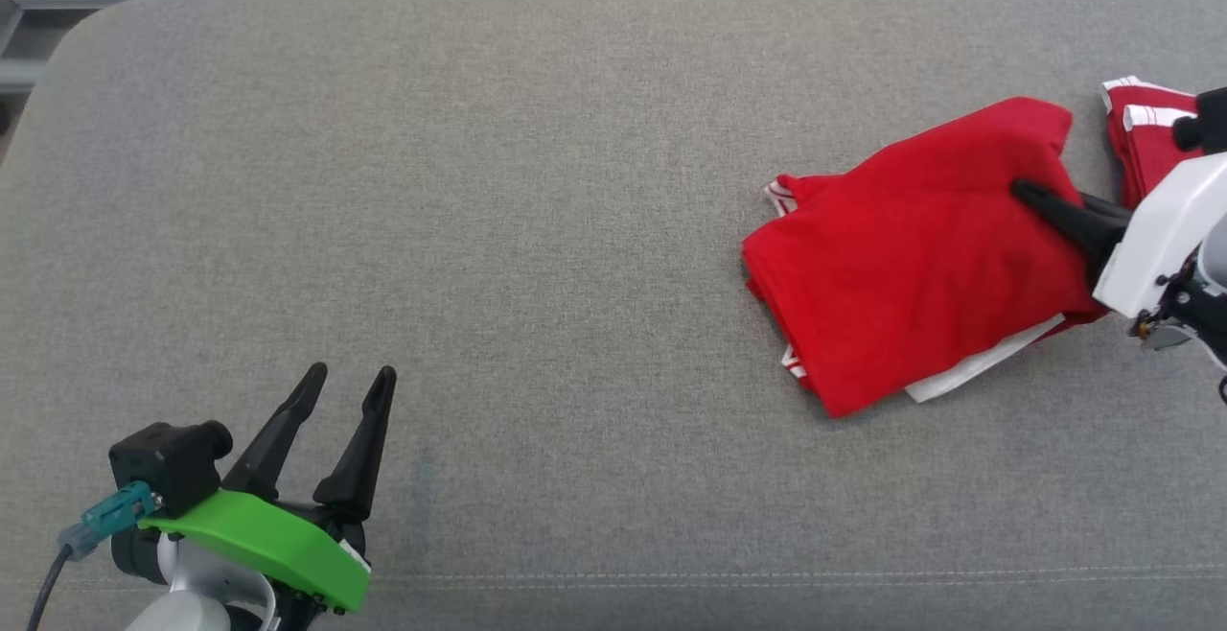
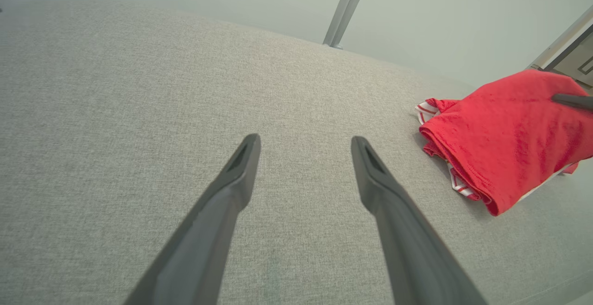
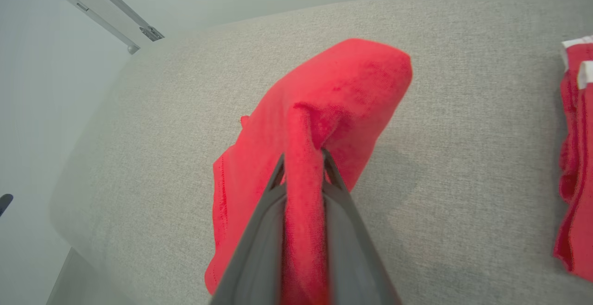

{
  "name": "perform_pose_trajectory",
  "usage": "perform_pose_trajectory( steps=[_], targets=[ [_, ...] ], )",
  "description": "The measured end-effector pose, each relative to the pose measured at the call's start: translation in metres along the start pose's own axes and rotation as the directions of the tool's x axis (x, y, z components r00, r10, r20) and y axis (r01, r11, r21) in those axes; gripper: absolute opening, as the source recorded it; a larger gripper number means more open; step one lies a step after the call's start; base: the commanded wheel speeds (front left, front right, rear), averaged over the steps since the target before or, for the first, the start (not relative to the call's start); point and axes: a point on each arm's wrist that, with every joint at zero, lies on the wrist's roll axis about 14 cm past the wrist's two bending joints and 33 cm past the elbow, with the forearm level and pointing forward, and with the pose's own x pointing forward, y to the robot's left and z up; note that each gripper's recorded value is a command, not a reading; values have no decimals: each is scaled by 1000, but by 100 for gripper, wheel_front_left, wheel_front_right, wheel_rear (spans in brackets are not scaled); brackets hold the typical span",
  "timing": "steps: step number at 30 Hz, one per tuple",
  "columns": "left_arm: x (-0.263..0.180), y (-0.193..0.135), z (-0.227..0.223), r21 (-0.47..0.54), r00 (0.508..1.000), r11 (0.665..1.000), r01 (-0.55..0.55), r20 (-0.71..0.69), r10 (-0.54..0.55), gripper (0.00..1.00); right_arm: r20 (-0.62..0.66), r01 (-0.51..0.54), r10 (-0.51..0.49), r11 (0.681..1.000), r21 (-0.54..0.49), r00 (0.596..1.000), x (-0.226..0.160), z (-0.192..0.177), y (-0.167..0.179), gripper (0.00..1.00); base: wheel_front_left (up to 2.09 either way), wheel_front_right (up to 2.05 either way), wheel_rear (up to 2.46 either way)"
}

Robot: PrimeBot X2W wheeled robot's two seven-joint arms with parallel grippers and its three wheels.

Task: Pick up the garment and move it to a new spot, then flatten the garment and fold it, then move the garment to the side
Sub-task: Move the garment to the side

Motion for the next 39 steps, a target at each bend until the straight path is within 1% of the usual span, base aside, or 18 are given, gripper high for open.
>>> perform_pose_trajectory(
  steps=[3, 6, 12, 16, 19, 23, 24, 28, 29, 30, 31, 32, 34, 36, 37, 39],
  targets=[
    [4, 2, -3, 9, 1000, 1000, 3, -19, -3, 100, -4, 75, -75, 997, 8, 997, -4, 5, -26, 0, 0, 0, 0],
    [10, 6, -7, 12, 999, 1000, 2, -40, -1, 100, 16, 131, -131, 991, -4, 991, -7, 21, -47, 0, 0, 0, 0],
    [27, 3, -17, 7, 996, 1000, 27, -86, -27, 100, 50, 245, -244, 969, -25, 969, -11, 48, -85, 0, 0, 0, 0],
    [41, -2, -20, 2, 994, 999, 52, -99, -51, 100, 62, 333, -332, 943, -14, 941, -18, 58, -116, 0, 0, 0, 0],
    [49, -2, -24, 4, 992, 998, 61, -108, -60, 100, 49, 392, -391, 920, -13, 919, -22, 58, -136, 0, 0, 0, 0],
    [58, -2, -28, 13, 990, 997, 71, -120, -69, 100, 10, 467, -467, 884, -18, 884, -27, 48, -162, 0, 0, 0, 0],
    [58, -2, -28, 13, 990, 997, 71, -120, -69, 100, 10, 467, -467, 884, -18, 884, -27, 48, -162, 0, 0, 0, 0],
    [63, 1, -31, 9, 990, 998, 69, -128, -67, 100, -32, 532, -534, 845, -49, 845, -36, 37, -186, 0, 0, 0, 0],
    [64, 2, -33, 7, 989, 998, 66, -131, -65, 100, -36, 550, -552, 833, -50, 833, -39, 35, -192, 11, 0, 0, 0],
    [64, 3, -34, 6, 989, 998, 63, -134, -62, 100, -32, 566, -568, 823, -49, 823, -41, 35, -198, 27, 0, 0, 0],
    [65, 4, -35, 5, 989, 998, 59, -136, -58, 100, -28, 585, -587, 809, -55, 809, -44, 35, -204, 36, 0, 0, 0],
    [65, 6, -36, 5, 989, 998, 55, -138, -54, 100, -19, 606, -609, 792, -76, 793, -47, 35, -211, 100, 0, 0, 0],
    [66, 8, -37, 4, 989, 999, 46, -142, -45, 100, 16, 651, -653, 753, -98, 757, -55, 38, -224, 100, 0, 0, 0],
    [66, 10, -38, 3, 989, 999, 41, -142, -40, 100, 18, 682, -685, 722, -119, 728, -63, 35, -235, 100, 0, 0, 0],
    [66, 10, -38, 2, 990, 999, 38, -138, -38, 100, 20, 692, -695, 712, -122, 719, -65, 32, -238, 100, 0, 0, 0],
    [66, 11, -37, 2, 991, 999, 34, -133, -33, 100, 4, 699, -704, 704, -123, 710, -66, 20, -240, 100, 0, 0, 0]
  ],
)
